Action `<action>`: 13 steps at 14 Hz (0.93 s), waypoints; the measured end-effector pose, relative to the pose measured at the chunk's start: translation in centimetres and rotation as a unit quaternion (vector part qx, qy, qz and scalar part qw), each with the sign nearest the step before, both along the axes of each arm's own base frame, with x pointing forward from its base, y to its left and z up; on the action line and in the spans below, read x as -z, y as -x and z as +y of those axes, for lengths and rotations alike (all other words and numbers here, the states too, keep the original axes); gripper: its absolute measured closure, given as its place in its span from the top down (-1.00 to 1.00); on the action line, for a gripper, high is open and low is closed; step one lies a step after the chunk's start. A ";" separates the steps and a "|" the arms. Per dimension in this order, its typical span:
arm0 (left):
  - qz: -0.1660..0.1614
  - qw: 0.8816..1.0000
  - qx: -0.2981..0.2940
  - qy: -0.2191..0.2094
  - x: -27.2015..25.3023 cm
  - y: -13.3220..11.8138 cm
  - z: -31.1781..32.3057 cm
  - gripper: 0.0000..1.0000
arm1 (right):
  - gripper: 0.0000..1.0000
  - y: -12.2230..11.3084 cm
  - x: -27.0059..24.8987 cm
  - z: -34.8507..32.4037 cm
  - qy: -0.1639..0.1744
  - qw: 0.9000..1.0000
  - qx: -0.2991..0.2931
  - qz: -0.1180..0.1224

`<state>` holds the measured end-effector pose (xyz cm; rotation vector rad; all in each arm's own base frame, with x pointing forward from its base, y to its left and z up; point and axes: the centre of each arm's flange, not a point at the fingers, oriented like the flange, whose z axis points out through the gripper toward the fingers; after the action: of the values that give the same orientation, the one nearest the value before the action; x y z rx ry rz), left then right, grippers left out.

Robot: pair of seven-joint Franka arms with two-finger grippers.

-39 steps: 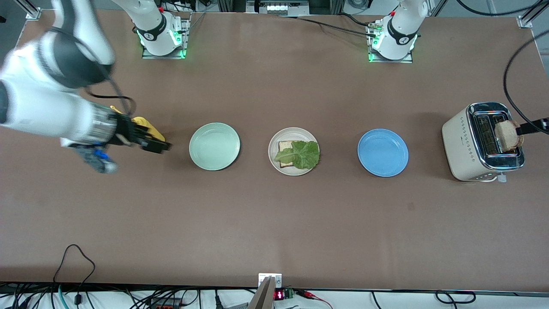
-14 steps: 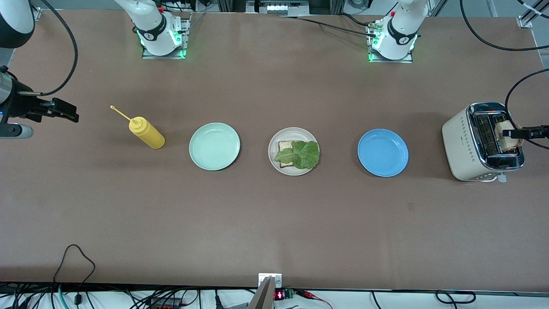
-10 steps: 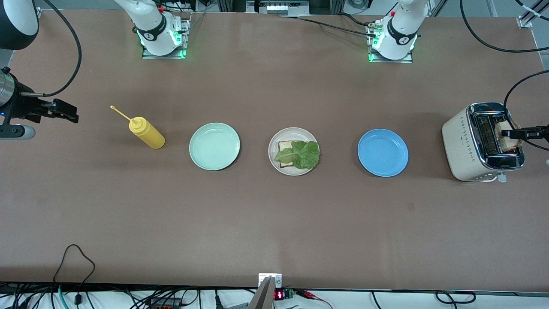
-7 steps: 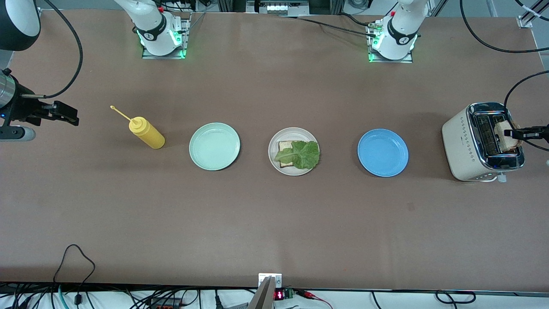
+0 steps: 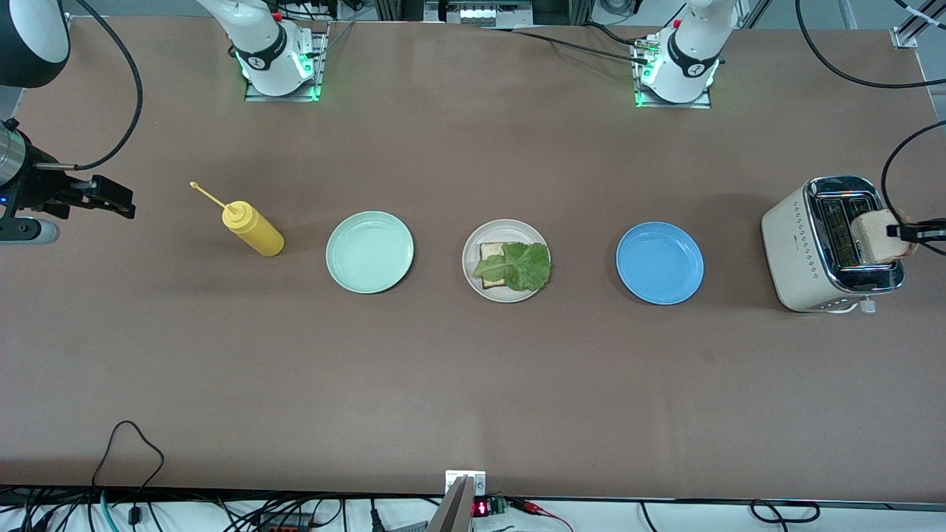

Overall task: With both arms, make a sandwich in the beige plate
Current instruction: 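Reach the left gripper down to the toast slice in the toaster, then grasp the toast with the left gripper and lift it out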

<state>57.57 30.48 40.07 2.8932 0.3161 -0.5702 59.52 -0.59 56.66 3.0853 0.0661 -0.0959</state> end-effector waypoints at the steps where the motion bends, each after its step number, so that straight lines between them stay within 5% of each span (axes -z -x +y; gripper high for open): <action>1: -0.001 1.000 -0.001 0.010 -2.3 0.1 -0.5 -0.80 | 1.00 0.0 0.0 0.2 -0.011 1.000 0.001 0.000; 8: 0.009 0.992 0.098 0.076 -15.9 1.0 -12.3 -0.80 | 1.00 0.0 0.0 0.1 -0.023 1.000 0.006 -0.001; 13: 0.017 0.970 0.197 0.139 -12.7 -2.5 -29.8 -0.80 | 1.00 0.0 0.0 -0.1 -0.024 1.000 0.008 0.000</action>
<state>60.07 0.63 52.79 2.6794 -0.3198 -0.6631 59.54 -0.70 56.66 3.1334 0.0449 -0.0955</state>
